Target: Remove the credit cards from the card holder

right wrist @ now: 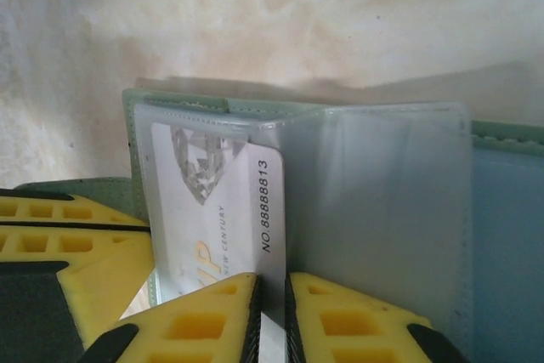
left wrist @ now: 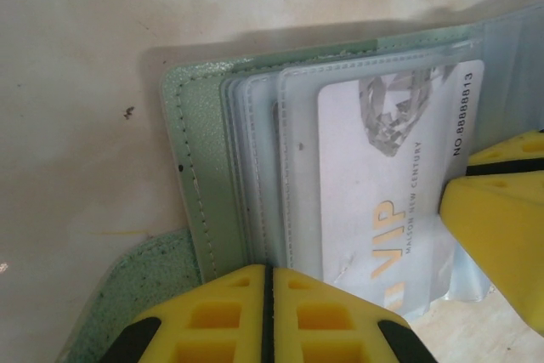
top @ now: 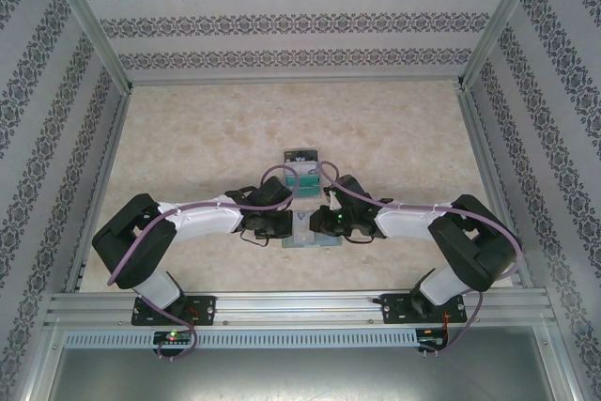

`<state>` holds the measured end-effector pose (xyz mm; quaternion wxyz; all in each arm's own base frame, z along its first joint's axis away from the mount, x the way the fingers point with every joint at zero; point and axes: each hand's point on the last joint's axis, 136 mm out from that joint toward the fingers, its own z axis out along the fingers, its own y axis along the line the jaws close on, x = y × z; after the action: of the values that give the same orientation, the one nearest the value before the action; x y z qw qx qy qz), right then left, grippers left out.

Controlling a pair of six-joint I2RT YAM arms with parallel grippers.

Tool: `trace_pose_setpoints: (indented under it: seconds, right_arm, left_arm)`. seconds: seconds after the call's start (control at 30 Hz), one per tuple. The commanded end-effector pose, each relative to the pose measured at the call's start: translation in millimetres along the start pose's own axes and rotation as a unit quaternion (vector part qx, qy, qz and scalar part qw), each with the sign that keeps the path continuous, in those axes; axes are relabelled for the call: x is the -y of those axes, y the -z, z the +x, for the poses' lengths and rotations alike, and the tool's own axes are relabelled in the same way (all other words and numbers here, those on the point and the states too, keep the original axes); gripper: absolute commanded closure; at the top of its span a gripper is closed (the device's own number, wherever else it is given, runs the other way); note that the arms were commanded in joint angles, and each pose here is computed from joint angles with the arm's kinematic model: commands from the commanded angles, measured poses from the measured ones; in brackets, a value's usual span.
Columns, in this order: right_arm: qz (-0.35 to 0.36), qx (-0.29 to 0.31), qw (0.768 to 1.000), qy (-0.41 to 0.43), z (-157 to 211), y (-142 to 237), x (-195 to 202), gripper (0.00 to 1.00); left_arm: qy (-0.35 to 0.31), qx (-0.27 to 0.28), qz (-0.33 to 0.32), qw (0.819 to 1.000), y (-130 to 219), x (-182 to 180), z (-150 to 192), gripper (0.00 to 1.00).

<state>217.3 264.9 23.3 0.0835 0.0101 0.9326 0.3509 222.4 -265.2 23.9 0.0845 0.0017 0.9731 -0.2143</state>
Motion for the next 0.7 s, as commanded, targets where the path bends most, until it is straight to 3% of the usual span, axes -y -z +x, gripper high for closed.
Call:
trace_pose_setpoints:
  seconds: [0.0, 0.03, 0.57, 0.67]
  right_arm:
    - [-0.002, -0.001, 1.0, 0.006, 0.3, -0.5, -3.4, 0.96]
    - [0.001, 0.0, 1.0, 0.005, 0.6, 1.0, -1.3, 1.0]
    - [0.006, 0.006, 1.0, -0.007, 0.6, 24.4, 22.4, 1.0]
    - [-0.003, 0.003, 1.0, -0.01, 0.3, 19.3, 19.9, 0.94]
  left_arm:
    - [0.011, -0.015, -0.041, 0.999, -5.6, -19.7, 6.4, 1.0]
    - [0.011, -0.015, -0.042, 0.999, -5.4, -20.2, 6.6, 1.0]
    - [0.007, -0.017, -0.045, 0.999, -5.7, -19.7, 5.4, 1.0]
    - [0.007, -0.018, -0.044, 0.999, -6.2, -19.2, 5.6, 1.0]
